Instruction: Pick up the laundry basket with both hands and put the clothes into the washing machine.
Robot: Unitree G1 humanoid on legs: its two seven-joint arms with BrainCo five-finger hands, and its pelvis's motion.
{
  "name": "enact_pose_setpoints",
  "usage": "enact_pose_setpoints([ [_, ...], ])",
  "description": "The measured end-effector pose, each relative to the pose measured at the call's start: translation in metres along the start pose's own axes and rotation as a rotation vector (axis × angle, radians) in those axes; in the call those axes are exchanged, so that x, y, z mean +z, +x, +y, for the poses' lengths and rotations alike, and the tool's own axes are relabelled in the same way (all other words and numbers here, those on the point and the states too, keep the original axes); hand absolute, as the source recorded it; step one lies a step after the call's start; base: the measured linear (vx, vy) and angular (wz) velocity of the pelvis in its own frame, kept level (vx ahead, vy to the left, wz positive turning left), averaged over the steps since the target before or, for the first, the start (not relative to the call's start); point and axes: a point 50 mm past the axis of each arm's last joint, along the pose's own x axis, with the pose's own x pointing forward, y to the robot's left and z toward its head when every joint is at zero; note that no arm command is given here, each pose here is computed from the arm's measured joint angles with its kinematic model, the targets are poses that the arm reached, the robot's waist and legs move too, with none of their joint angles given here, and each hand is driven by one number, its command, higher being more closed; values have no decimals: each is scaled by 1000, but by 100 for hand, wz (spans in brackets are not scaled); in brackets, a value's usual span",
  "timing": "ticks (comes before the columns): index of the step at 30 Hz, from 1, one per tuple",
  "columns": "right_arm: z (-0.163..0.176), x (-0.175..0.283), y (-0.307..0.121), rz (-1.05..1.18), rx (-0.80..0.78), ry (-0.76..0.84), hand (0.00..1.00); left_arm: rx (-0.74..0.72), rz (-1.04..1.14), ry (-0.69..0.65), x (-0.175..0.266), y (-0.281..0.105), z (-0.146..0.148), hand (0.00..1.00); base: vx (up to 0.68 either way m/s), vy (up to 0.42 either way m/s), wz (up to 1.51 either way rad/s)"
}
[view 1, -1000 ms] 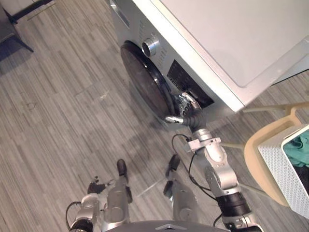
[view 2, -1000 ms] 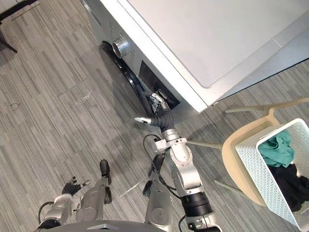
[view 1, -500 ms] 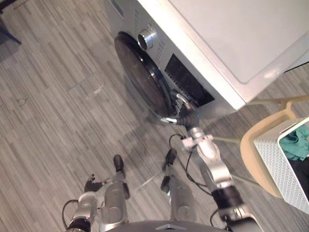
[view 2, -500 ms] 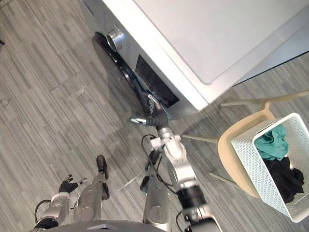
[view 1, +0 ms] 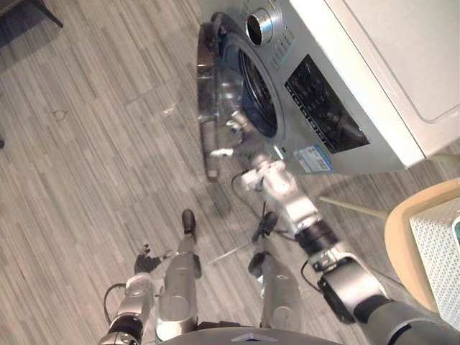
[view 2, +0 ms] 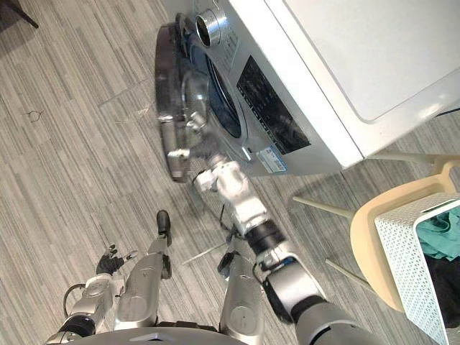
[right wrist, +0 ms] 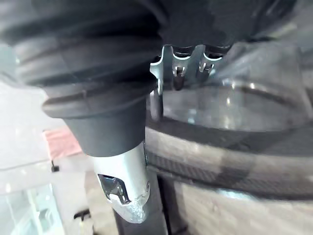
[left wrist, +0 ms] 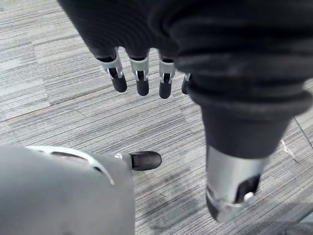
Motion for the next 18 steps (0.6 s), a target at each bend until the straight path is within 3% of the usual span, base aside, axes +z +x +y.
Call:
enact_pose_setpoints([
  [5, 80, -13, -23, 23, 319, 143, 0, 13, 4, 22, -1, 1, 4, 0, 55, 16, 2],
  [8, 91, -20, -34, 43, 340, 211, 0, 17, 8, 46, 0, 1, 6, 0, 0, 8, 1],
  [13, 62, -30, -67, 61, 200, 257, 0, 10, -40, 82, 11, 0, 8, 0, 12, 19, -8],
  [18, 9, -55, -120, 168, -73, 256, 0, 25, -246, 40, 69, 3, 7, 0, 50, 13, -35],
])
